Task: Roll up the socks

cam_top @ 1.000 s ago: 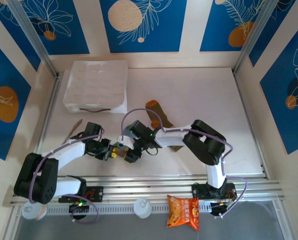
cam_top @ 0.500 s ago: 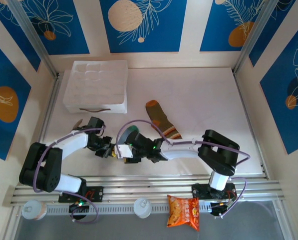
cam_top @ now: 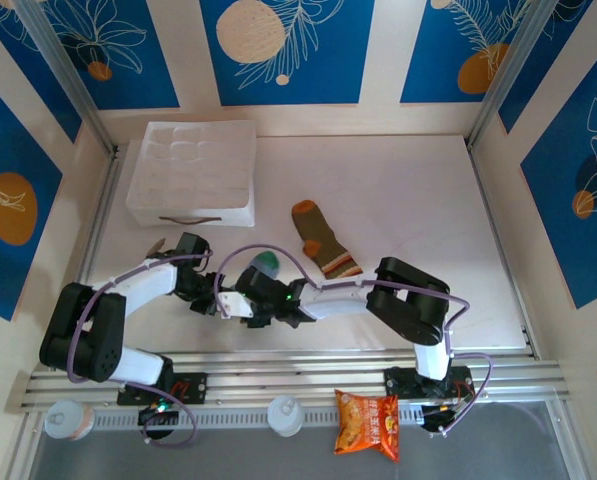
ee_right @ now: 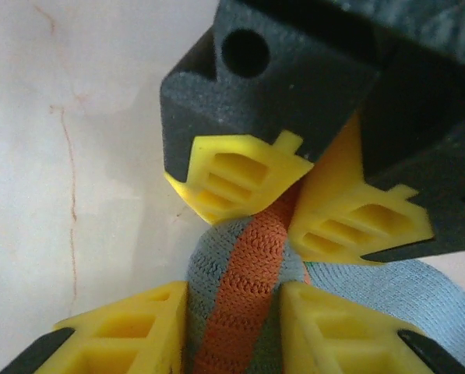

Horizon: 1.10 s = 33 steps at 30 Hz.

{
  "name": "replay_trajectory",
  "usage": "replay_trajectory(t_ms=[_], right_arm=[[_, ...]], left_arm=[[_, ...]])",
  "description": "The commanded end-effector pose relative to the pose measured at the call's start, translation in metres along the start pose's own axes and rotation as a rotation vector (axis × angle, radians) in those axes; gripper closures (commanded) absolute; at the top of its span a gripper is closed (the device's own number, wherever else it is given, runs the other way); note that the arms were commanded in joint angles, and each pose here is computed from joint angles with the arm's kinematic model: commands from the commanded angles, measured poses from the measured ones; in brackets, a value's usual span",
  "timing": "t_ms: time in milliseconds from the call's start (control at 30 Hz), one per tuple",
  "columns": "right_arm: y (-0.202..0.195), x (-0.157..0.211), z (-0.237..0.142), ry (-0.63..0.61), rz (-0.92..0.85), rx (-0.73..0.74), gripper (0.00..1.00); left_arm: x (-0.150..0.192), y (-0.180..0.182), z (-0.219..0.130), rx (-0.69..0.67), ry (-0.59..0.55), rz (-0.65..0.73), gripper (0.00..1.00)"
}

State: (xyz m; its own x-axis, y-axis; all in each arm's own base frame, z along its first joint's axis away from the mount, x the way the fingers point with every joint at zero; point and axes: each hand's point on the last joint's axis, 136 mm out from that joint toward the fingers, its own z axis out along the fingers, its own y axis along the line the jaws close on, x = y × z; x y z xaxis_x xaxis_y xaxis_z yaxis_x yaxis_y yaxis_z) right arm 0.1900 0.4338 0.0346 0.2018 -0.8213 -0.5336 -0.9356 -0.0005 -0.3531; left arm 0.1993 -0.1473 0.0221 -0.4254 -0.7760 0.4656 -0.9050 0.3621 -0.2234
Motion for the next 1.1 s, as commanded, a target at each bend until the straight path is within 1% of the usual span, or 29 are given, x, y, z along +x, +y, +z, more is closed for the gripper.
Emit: replay_trajectory(t_ms=[0, 33, 67, 133, 167, 200, 300, 400, 467, 533, 667, 800, 967, 1067], right_arm=[[0.008, 0.046, 0.017, 0.149, 0.067, -0.025, 0.76], [0.01, 0.05, 0.017, 0.161, 0.08, -0.034, 0.81], [0.014, 0.055, 0.018, 0.173, 0.091, -0.048, 0.86], [0.019, 0.064, 0.019, 0.196, 0.129, -0.077, 0.95], [0.022, 0.068, 0.019, 0.206, 0.16, -0.098, 0.99], [0.027, 0.074, 0.019, 0.218, 0.194, -0.128, 1.0], [0.037, 0.085, 0.017, 0.237, 0.294, -0.206, 1.0], [0.046, 0.094, 0.016, 0.248, 0.392, -0.284, 1.0], [0.05, 0.099, 0.015, 0.256, 0.441, -0.323, 1.0], [0.053, 0.103, 0.015, 0.267, 0.49, -0.365, 1.0], [0.056, 0.112, 0.017, 0.293, 0.587, -0.414, 1.0], [0.058, 0.12, 0.018, 0.309, 0.688, -0.458, 1.0], [0.06, 0.125, 0.019, 0.292, 0.827, -0.54, 1.0], [0.06, 0.128, 0.019, 0.287, 0.893, -0.583, 1.0]], left_arm=[[-0.016, 0.066, 0.007, -0.238, -0.097, -0.094, 0.97], [-0.016, 0.064, 0.007, -0.23, -0.094, -0.095, 0.96], [-0.014, 0.062, 0.006, -0.22, -0.091, -0.09, 0.91], [-0.013, 0.056, 0.001, -0.189, -0.095, -0.082, 0.78], [-0.012, 0.052, -0.003, -0.169, -0.104, -0.079, 0.7], [-0.012, 0.048, -0.008, -0.147, -0.114, -0.075, 0.61], [-0.01, 0.034, -0.021, -0.057, -0.137, -0.072, 0.4], [-0.01, 0.021, -0.035, 0.024, -0.16, -0.059, 0.26], [-0.01, 0.011, -0.042, 0.077, -0.17, -0.039, 0.22], [-0.011, 0.008, -0.048, 0.102, -0.182, -0.029, 0.2], [-0.01, 0.006, -0.053, 0.131, -0.191, 0.005, 0.2], [-0.007, 0.0, -0.055, 0.169, -0.188, 0.064, 0.27], [0.002, -0.015, -0.045, 0.227, -0.125, 0.148, 0.33], [0.007, -0.025, -0.04, 0.244, -0.115, 0.208, 0.36]])
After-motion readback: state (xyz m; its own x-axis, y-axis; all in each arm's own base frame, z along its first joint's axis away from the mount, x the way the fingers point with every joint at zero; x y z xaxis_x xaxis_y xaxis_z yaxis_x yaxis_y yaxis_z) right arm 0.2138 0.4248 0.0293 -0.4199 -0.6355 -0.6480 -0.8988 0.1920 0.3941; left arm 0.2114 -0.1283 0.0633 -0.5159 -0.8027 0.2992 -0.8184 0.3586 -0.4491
